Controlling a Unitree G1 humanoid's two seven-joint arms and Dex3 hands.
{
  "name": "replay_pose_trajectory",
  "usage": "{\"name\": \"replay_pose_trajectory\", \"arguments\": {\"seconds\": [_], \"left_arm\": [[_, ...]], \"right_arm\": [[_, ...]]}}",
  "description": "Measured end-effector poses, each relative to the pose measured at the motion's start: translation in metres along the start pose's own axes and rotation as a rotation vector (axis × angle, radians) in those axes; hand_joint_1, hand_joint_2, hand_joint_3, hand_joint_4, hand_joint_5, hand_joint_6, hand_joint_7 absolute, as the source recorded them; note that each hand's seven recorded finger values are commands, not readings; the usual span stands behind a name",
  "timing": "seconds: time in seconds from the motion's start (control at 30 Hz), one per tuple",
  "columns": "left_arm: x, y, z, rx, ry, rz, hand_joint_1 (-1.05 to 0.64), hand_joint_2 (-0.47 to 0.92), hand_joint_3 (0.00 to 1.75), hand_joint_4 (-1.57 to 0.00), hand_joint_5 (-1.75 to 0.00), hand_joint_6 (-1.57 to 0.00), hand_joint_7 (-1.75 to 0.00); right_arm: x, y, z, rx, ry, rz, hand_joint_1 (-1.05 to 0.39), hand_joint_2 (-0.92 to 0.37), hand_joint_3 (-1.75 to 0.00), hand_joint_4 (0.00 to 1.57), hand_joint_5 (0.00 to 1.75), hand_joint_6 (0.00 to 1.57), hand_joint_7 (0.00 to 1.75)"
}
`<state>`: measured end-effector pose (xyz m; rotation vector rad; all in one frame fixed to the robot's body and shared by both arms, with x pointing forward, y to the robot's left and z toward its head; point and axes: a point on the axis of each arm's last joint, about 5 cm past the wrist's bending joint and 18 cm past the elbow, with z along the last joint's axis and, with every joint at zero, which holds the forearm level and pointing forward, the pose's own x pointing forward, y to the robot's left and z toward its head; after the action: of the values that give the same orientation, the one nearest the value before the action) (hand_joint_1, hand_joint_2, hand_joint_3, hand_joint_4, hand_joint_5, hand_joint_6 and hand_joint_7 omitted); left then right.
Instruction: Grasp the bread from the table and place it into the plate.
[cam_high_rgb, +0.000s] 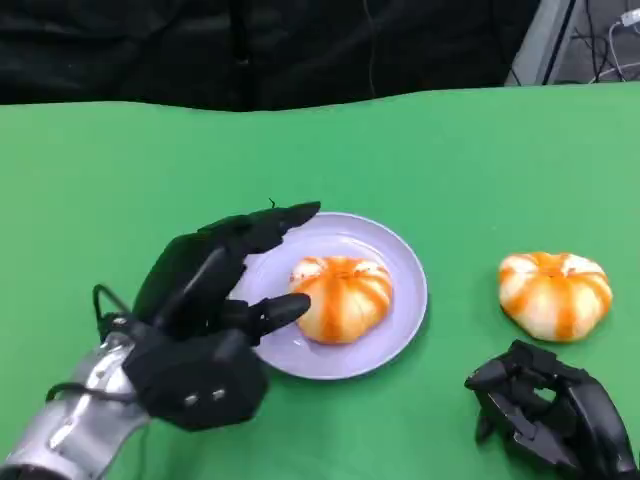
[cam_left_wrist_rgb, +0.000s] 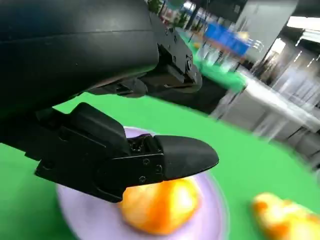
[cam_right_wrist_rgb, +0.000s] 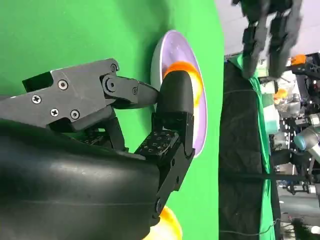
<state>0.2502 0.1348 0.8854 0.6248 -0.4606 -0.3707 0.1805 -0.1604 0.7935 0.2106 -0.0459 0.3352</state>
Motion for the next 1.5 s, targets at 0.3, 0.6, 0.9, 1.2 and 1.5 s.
{"name": "replay_pose_trajectory", "arguments": {"seconds": [0.3,0.6,0.9,1.2,1.5], "left_arm": [[-0.026,0.000,-0.013,-0.223,-0.078,0.088,-0.74,0.92,0.57,-0.62,-0.06,-0.60,-0.04],[-0.058,-0.013,-0.021,-0.331,-0.076,0.142,-0.68,0.92,0.53,-0.66,-0.04,-0.63,-0.03],[-0.081,-0.009,-0.029,-0.378,-0.029,0.187,-0.61,0.92,0.48,-0.66,-0.02,-0.60,0.00],[-0.100,-0.006,-0.035,-0.437,0.002,0.212,-0.50,0.92,0.45,-0.67,-0.01,-0.57,0.00],[-0.113,0.001,-0.045,-0.521,0.082,0.233,0.08,0.58,0.82,-0.68,-0.01,-0.59,-0.01]], "right_arm": [[0.000,0.0001,-0.001,0.002,0.004,0.004,-0.27,-0.86,-0.48,0.66,1.75,0.83,1.04],[0.000,-0.0004,0.000,0.003,0.002,0.007,-0.26,-0.85,-0.48,0.66,1.74,0.83,1.04],[0.000,-0.0007,0.000,0.004,0.001,0.008,-0.26,-0.85,-0.47,0.66,1.74,0.83,1.02],[-0.001,-0.0014,0.000,0.010,-0.003,0.011,-0.27,-0.86,-0.46,0.66,1.75,0.83,1.03],[-0.001,-0.0028,0.000,0.010,0.001,0.009,-0.27,-0.87,-0.45,0.67,1.75,0.83,1.03]]}}
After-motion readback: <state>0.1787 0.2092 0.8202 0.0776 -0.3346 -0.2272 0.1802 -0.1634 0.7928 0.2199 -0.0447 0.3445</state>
